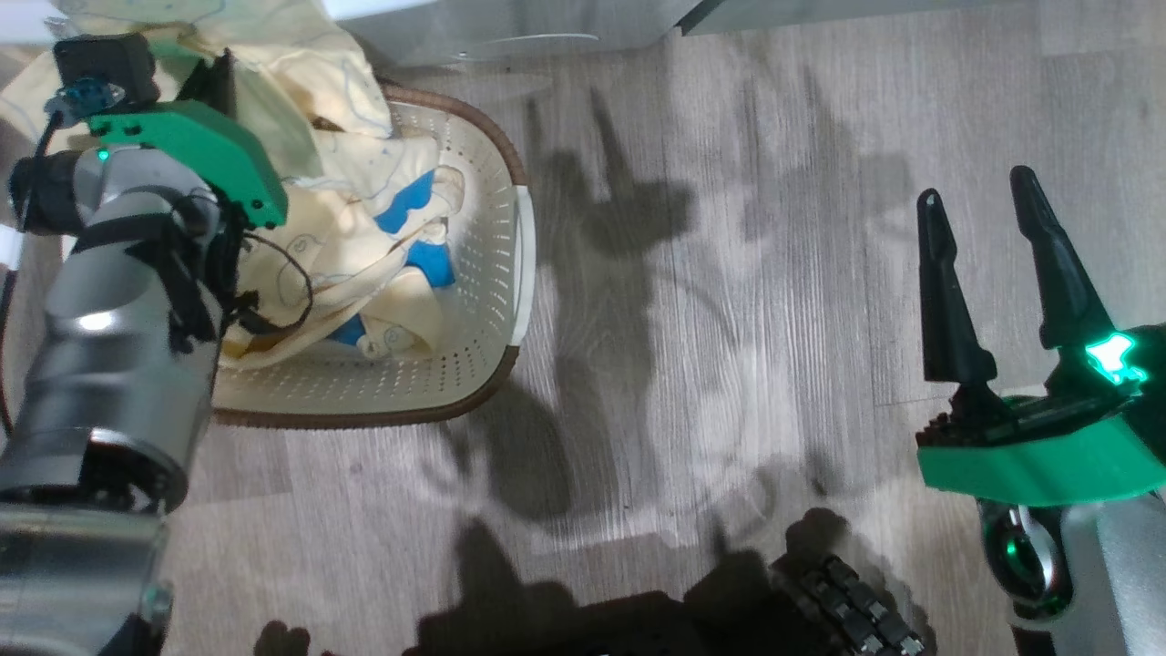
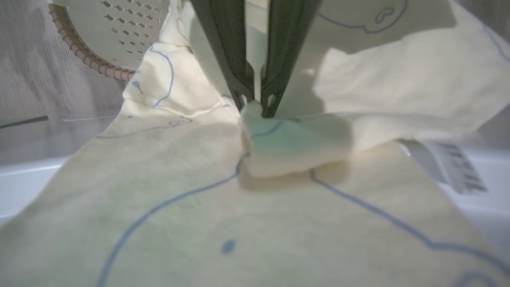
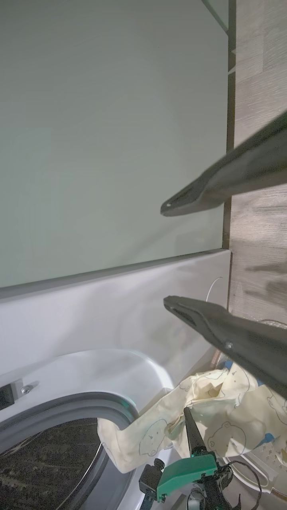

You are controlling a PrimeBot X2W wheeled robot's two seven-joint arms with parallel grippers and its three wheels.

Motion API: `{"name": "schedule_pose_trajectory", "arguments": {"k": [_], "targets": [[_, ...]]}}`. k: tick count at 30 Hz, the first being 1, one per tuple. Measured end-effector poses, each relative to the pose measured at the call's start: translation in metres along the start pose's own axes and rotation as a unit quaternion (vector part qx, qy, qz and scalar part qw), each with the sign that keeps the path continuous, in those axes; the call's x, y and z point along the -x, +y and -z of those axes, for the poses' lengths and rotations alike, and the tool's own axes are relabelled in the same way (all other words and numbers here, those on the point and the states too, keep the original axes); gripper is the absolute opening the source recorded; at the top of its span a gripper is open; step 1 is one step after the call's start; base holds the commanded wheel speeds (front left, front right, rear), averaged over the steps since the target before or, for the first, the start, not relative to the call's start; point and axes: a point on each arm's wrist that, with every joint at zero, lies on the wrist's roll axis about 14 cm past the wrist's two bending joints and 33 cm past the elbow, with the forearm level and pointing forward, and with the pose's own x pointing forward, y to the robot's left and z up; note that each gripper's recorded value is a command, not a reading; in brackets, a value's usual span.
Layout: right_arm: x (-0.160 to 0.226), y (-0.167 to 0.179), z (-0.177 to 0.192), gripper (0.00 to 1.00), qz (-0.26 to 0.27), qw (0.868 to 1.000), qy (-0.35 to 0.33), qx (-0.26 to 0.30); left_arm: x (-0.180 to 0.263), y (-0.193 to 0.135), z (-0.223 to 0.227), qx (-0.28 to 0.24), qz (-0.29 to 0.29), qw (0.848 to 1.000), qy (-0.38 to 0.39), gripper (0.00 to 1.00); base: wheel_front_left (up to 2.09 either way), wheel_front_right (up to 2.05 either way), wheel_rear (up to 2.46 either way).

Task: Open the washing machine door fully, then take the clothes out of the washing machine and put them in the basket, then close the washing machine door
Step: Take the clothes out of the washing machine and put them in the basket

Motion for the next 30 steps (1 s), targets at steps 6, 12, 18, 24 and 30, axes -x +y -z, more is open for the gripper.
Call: {"name": "schedule_pose_trajectory", "arguments": {"k": [6, 12, 18, 24, 30], "targets": [[-0.003, 0.003, 0.0, 1.0, -0.005, 1.0, -0.003, -0.004, 0.006, -0.006, -0.008, 0.009, 0.01, 1.0, -0.018, 0.0, 0.0, 0.0, 0.0], [-0.007, 0.008, -0.002, 1.0, -0.011, 1.0, -0.008, -0.009, 0.023, -0.012, -0.01, 0.008, 0.023, 0.999, -0.045, 0.0, 0.0, 0.0, 0.0], [-0.009, 0.015, -0.007, 1.0, -0.022, 1.0, -0.017, -0.013, 0.055, -0.017, -0.008, 0.004, 0.036, 0.997, -0.075, 0.0, 0.0, 0.0, 0.0], [-0.011, 0.022, -0.014, 1.0, -0.033, 0.999, -0.028, -0.016, 0.087, -0.018, -0.028, 0.011, 0.035, 0.992, -0.124, 0.0, 0.0, 0.0, 0.0], [-0.009, 0.029, -0.022, 1.0, -0.049, 0.998, -0.036, -0.008, 0.13, -0.014, -0.051, 0.019, 0.028, 0.984, -0.175, 0.0, 0.0, 0.0, 0.0]]}}
